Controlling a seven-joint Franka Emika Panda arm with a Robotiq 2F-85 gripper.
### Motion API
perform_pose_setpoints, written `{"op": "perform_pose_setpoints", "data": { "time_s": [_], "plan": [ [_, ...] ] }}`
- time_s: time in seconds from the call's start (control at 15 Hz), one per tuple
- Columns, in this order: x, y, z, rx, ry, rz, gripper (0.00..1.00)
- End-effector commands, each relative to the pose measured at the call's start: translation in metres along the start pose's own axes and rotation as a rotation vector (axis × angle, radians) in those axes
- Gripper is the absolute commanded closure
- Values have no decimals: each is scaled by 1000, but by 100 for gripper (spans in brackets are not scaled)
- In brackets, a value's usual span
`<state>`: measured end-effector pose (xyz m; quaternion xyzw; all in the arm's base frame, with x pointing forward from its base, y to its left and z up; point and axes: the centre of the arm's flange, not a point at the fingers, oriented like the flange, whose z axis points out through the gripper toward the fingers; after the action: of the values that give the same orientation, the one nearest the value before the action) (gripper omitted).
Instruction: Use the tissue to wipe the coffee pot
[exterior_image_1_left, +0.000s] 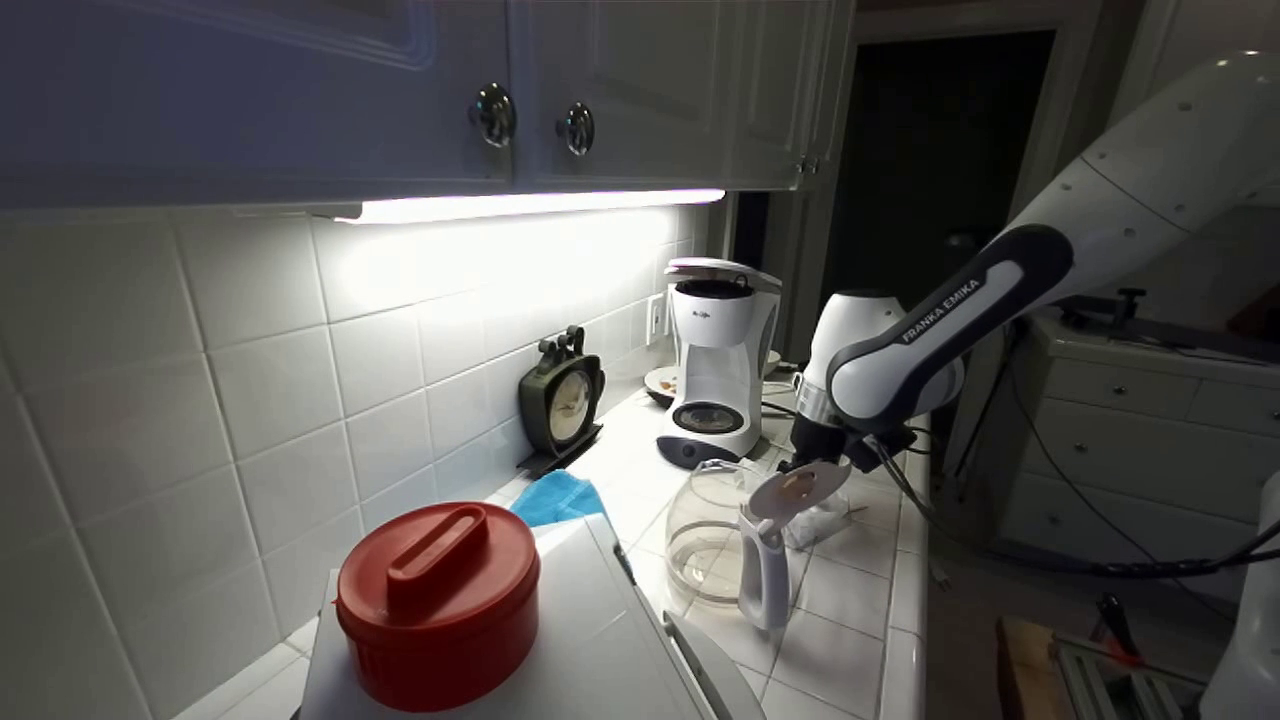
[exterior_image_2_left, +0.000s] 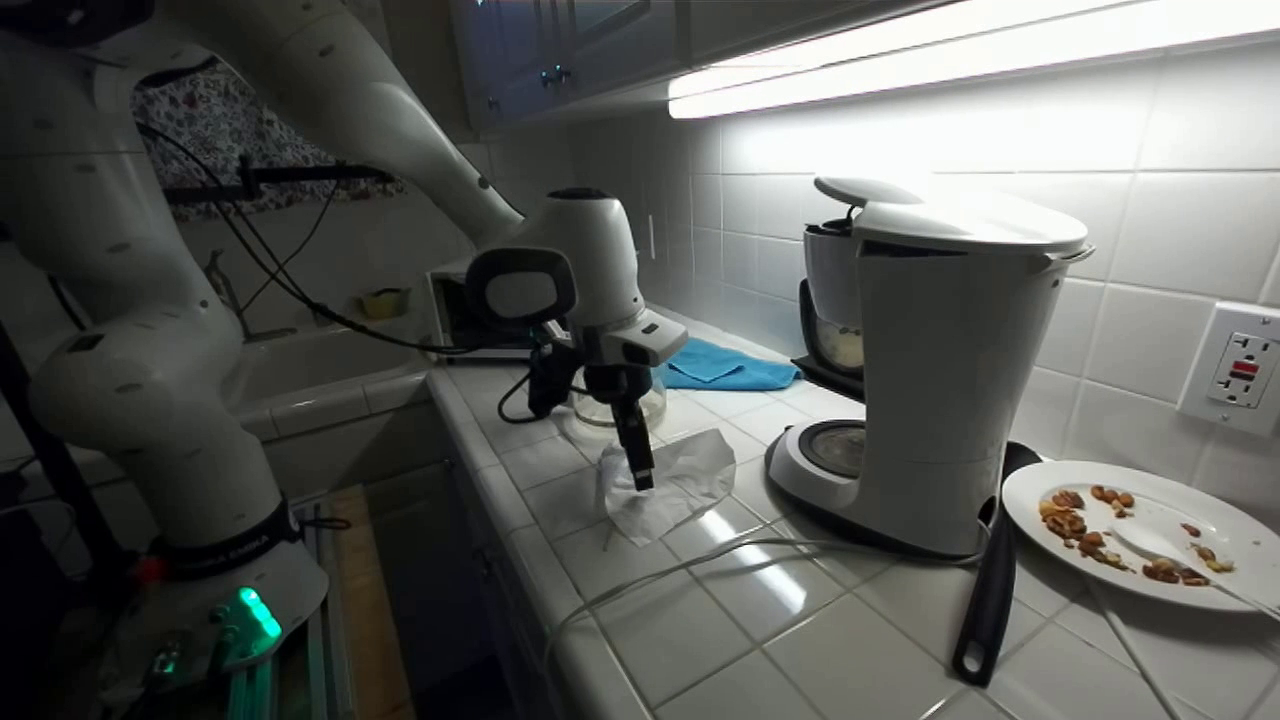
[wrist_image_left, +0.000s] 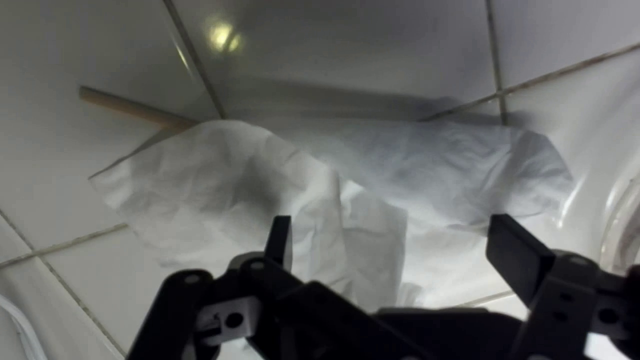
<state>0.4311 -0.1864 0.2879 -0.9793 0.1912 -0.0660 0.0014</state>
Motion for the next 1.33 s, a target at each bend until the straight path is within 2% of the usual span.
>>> {"op": "perform_pose_setpoints", "data": {
  "time_s": [0.0,0.07,0.13,0.2,0.87,1.0,1.27],
  "plan": [
    [5,-7,9,-13,-14,-8,0],
    [5,-8,11,-13,-21,-12,0],
    [4,-9,13,-14,-24,-14,9],
    [4,-9,15,-16,-32,-15,26],
    [12,-5,-2,-21,-8,-2,97],
    [13,-2,-12,-18,1,6,100],
    [13,0,-44,-23,52,-11,99]
  ]
}}
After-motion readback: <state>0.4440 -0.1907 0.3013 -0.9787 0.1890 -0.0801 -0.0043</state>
